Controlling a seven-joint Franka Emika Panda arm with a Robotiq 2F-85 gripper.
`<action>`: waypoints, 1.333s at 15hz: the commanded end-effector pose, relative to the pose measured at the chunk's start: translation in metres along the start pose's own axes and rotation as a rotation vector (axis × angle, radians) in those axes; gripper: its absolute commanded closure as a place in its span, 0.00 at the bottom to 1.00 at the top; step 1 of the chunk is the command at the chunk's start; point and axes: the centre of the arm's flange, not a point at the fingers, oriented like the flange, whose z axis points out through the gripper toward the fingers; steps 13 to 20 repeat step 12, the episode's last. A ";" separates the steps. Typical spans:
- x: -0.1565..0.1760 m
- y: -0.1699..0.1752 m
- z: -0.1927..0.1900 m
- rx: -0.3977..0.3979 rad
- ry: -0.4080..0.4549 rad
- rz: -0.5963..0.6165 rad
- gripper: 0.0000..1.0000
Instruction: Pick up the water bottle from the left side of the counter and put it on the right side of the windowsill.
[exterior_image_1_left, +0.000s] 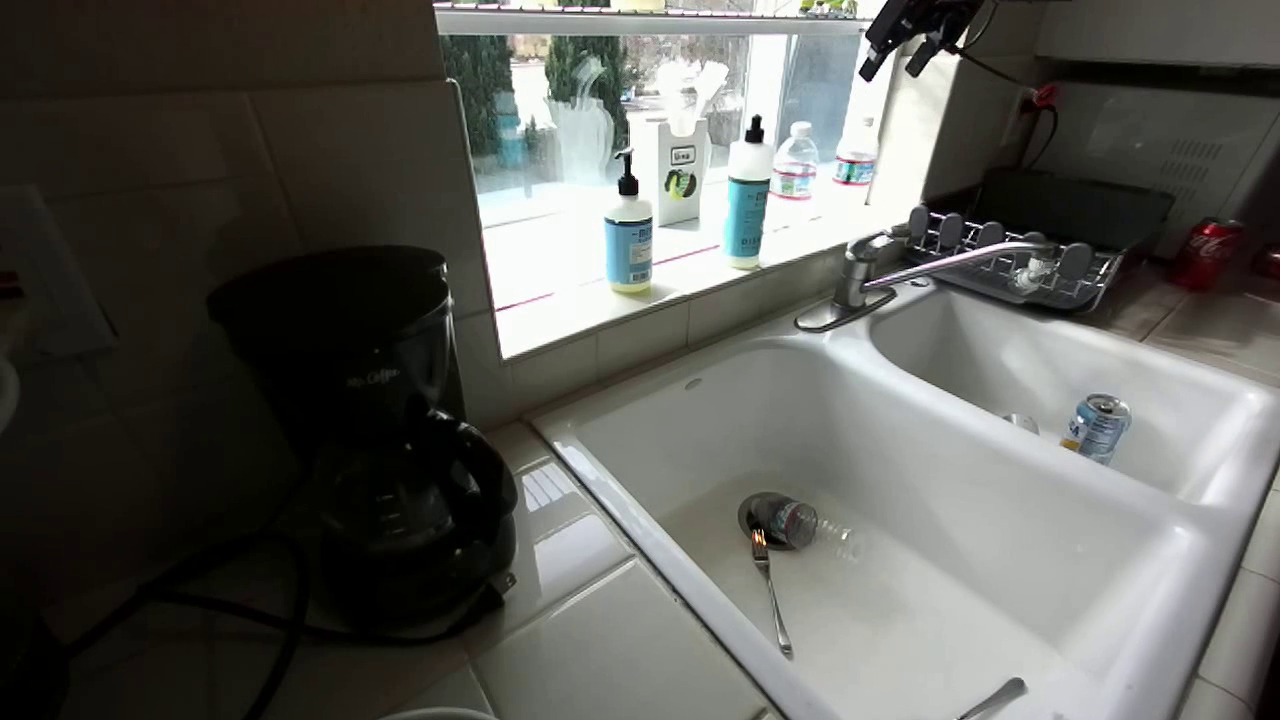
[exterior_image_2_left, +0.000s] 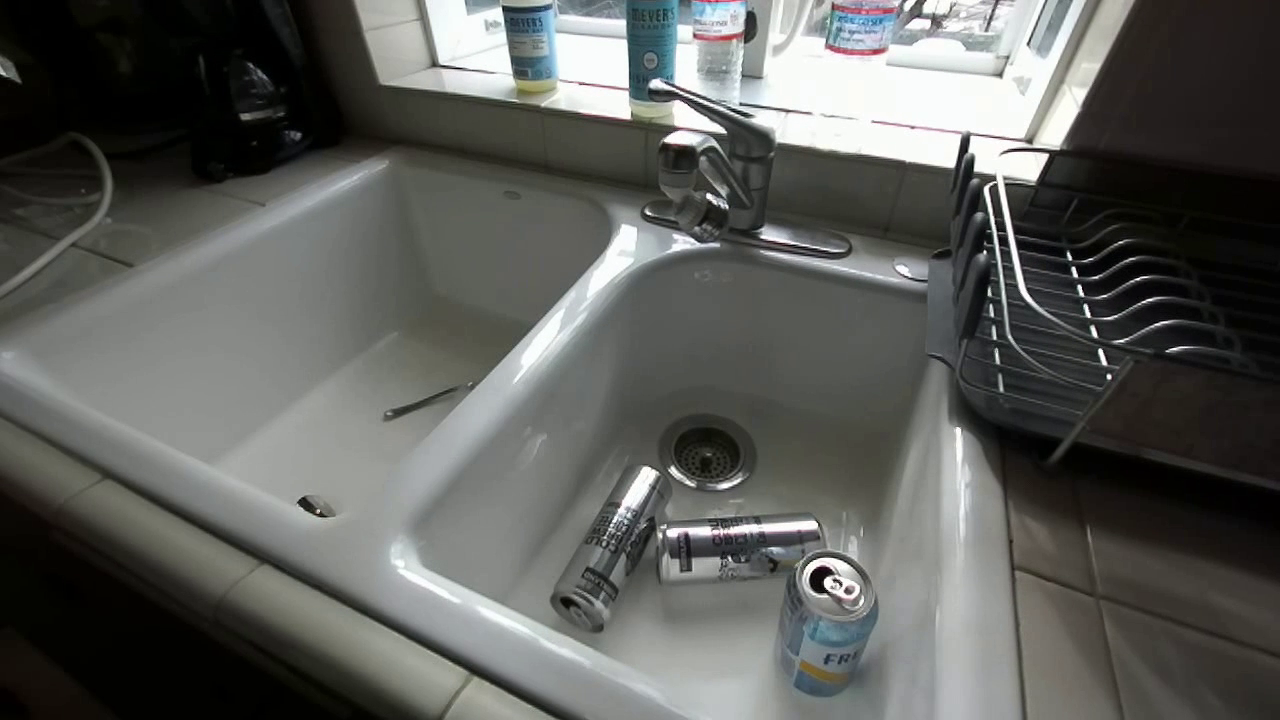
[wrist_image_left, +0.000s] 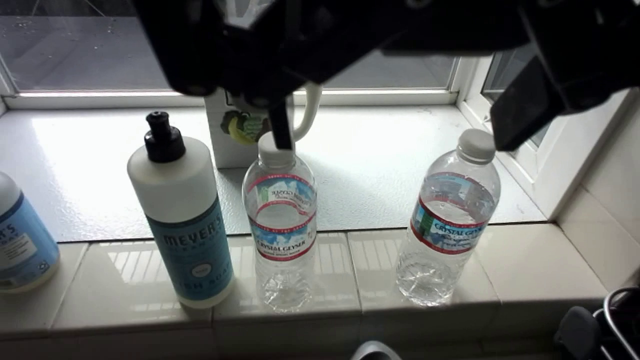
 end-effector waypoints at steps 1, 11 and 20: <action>-0.052 0.026 -0.046 0.086 -0.018 -0.159 0.00; -0.045 0.041 -0.082 0.176 0.102 -0.301 0.00; -0.045 0.039 -0.079 0.178 0.098 -0.303 0.00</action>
